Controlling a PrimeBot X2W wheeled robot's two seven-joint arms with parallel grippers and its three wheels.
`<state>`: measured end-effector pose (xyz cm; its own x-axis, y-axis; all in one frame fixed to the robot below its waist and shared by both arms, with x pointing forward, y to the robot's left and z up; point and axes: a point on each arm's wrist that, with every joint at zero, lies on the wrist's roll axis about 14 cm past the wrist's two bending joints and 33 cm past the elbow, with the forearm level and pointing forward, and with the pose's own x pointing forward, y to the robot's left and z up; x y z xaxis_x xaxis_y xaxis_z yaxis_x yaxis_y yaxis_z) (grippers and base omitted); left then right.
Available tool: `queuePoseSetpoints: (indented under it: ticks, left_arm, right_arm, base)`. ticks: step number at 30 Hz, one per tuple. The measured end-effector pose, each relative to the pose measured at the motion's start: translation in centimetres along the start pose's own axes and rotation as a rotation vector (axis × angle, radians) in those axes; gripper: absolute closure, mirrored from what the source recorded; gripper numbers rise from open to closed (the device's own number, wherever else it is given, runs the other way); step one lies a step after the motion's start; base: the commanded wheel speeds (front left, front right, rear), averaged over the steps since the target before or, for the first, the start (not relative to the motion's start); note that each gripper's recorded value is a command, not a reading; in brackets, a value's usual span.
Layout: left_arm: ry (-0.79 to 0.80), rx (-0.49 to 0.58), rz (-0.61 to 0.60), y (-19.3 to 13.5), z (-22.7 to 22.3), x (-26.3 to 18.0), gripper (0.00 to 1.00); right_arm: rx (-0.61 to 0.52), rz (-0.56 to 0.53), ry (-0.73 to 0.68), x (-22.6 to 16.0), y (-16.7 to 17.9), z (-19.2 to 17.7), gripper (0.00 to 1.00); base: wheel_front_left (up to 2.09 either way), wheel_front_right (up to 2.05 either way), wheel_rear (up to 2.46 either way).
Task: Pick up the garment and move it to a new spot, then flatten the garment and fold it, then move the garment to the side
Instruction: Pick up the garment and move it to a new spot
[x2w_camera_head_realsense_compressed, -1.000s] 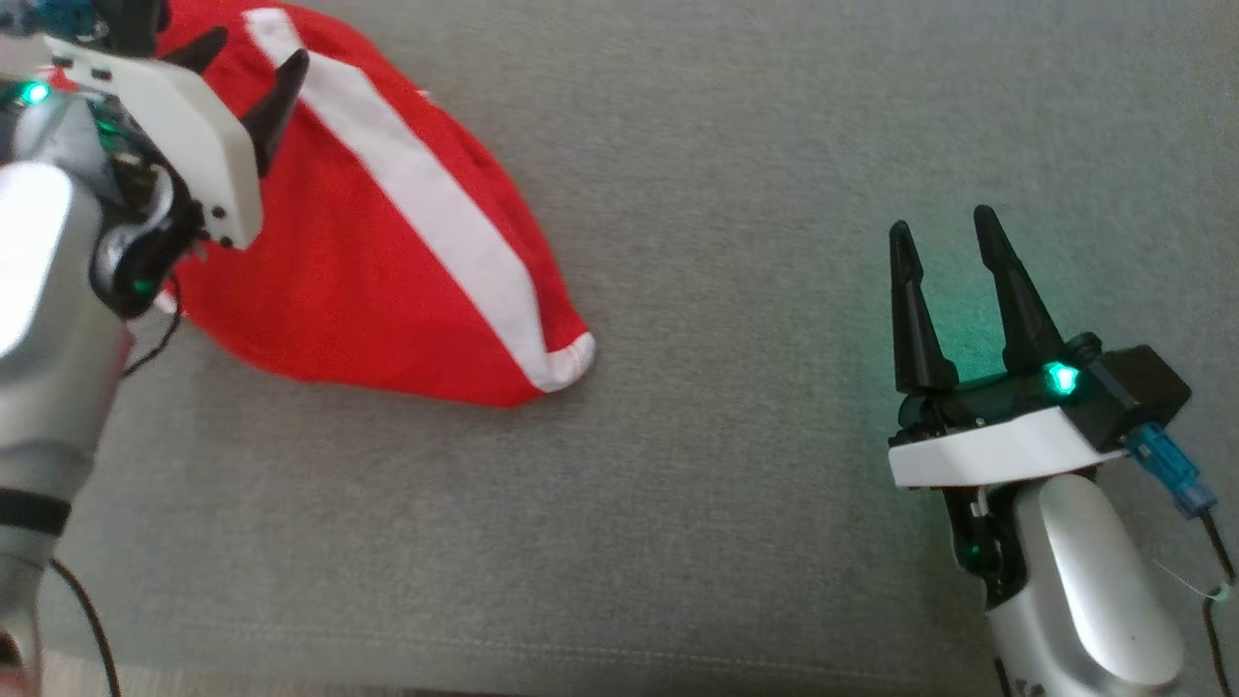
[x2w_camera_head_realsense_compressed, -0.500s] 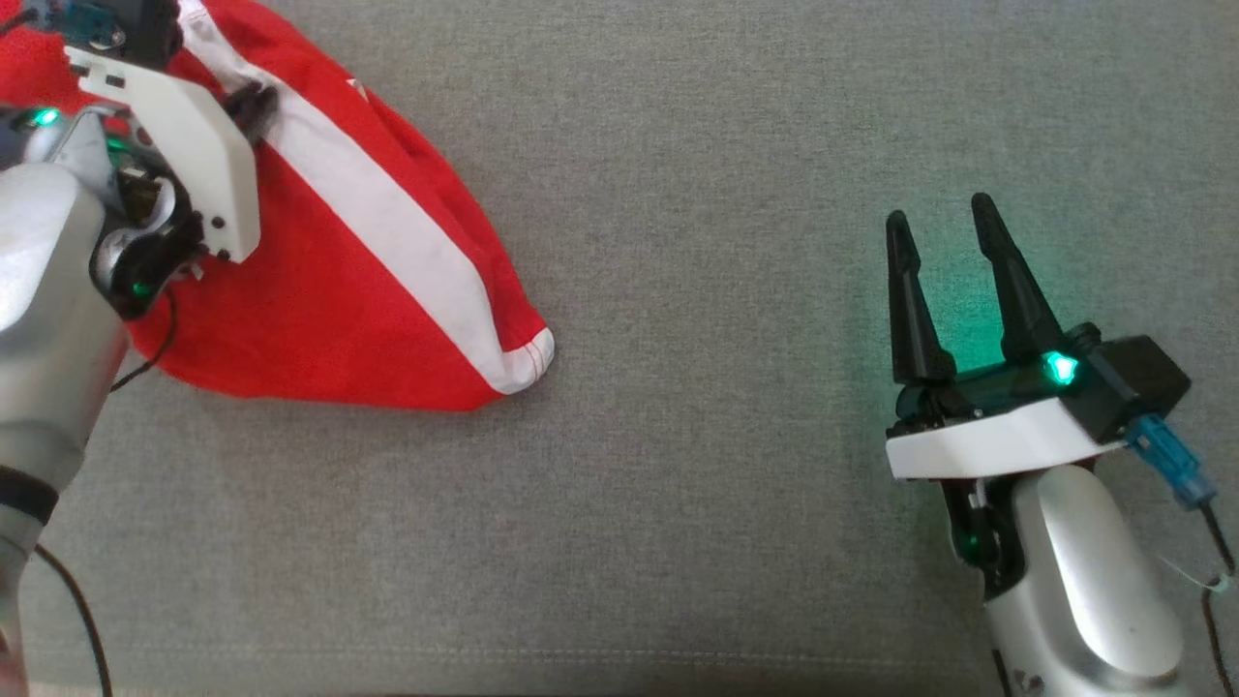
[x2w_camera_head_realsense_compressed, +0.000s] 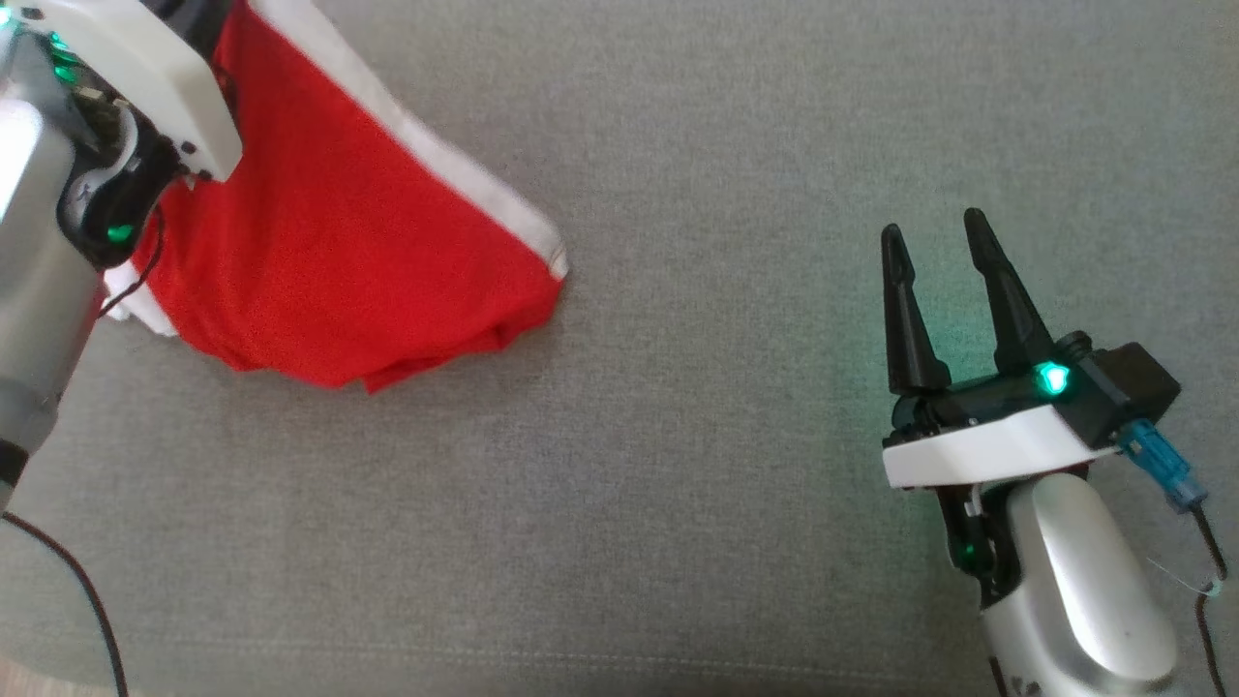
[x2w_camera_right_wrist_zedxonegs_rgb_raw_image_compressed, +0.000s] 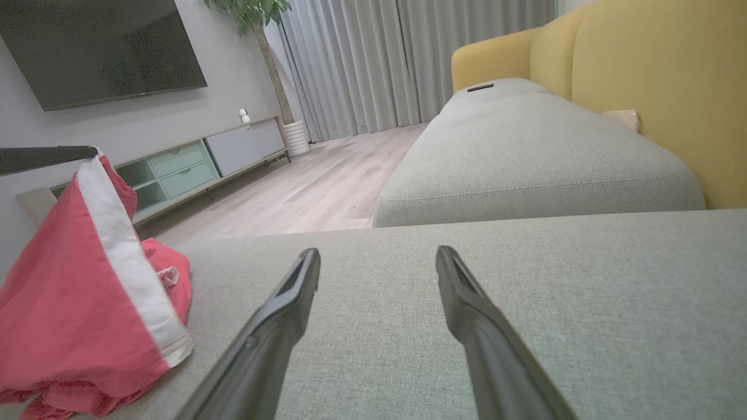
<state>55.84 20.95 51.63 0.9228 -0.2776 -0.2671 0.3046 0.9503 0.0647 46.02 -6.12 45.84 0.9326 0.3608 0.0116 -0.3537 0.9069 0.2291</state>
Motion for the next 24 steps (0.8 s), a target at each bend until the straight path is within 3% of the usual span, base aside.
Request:
queuePoseSetpoints:
  ticks: [6, 13, 17, 24]
  left_arm:
    - [-0.176, 0.023, 0.002, -0.2, 4.9, -2.3, 1.00]
    - [-0.335, 0.049, -0.069, -3.2, 10.4, -4.4, 1.00]
    - [-0.391, 0.051, -0.140, -6.5, 12.7, -4.3, 1.00]
    - [-0.428, 0.039, -0.337, -15.4, 14.9, -3.0, 1.00]
  right_arm:
    - [0.002, 0.006, -0.022, -1.1, 0.8, 1.3, 0.00]
    - [0.017, -0.009, -0.067, -2.5, 1.0, 3.4, 0.00]
    - [0.017, -0.034, -0.096, -3.3, 0.3, 4.6, 0.00]
    - [0.023, -0.114, -0.150, -5.4, -2.0, 6.6, 0.00]
  base:
    - [0.00, 0.00, 0.00]
    - [0.00, 0.00, 0.00]
    - [0.00, 0.00, 0.00]
    - [0.00, 0.00, 0.00]
